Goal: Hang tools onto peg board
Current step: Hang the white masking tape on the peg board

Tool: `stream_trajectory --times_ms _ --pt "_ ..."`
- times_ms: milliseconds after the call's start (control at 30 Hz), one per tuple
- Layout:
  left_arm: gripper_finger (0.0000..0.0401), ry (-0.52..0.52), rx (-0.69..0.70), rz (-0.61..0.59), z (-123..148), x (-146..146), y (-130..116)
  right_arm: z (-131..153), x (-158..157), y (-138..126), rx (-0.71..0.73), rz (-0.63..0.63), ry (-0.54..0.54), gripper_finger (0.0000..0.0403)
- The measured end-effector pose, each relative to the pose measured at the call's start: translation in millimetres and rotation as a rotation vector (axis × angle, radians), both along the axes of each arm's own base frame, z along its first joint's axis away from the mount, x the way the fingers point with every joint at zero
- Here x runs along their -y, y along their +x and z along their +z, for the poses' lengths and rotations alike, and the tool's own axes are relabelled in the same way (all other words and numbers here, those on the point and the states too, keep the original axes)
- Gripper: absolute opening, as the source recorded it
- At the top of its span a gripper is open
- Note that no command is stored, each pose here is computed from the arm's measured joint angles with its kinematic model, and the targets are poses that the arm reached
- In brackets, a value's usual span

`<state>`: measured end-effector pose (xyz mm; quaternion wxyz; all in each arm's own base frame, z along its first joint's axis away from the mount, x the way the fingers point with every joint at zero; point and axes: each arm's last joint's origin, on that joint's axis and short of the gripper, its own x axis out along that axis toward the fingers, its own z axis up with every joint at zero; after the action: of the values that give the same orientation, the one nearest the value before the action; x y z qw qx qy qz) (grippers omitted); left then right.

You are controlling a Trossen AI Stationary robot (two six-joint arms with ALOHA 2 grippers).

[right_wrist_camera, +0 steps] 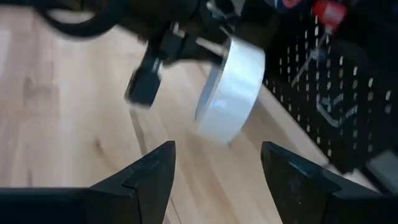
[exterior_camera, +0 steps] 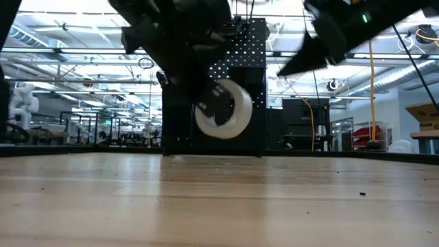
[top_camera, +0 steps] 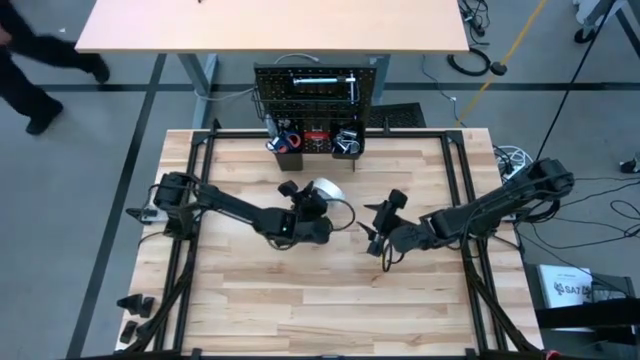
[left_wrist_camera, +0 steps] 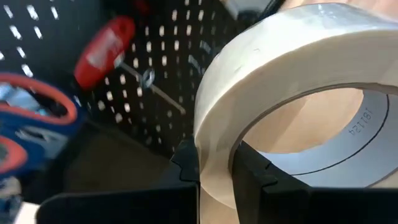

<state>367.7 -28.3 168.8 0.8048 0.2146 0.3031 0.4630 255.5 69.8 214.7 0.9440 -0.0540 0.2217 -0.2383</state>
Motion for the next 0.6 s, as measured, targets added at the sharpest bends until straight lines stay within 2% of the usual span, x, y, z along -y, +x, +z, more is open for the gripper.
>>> stream_trajectory --times_ms 100,167,267,367,600 --pt "0.0038 -0.061 -0.011 0.039 -4.4 -9.2 -0.2 -18.6 13.3 -15.2 -0.006 -0.045 0.047 0.0228" --pt "0.0038 -0.101 0.001 0.042 -3.7 -12.2 1.3 -28.8 26.9 -25.9 0.062 -0.079 0.118 0.0228" --pt "0.0038 -0.115 0.051 0.063 2.0 -17.3 5.8 -40.4 46.1 -38.2 0.27 -0.072 0.225 0.0228" --pt "0.0038 -0.12 0.114 0.066 8.0 -19.7 11.2 -43.7 57.3 -46.4 0.48 -0.067 0.263 0.0228" --pt "0.0038 -0.112 0.17 0.046 13.4 -18.6 17.1 -57.6 58.6 -40.8 0.452 -0.062 0.274 0.0228"
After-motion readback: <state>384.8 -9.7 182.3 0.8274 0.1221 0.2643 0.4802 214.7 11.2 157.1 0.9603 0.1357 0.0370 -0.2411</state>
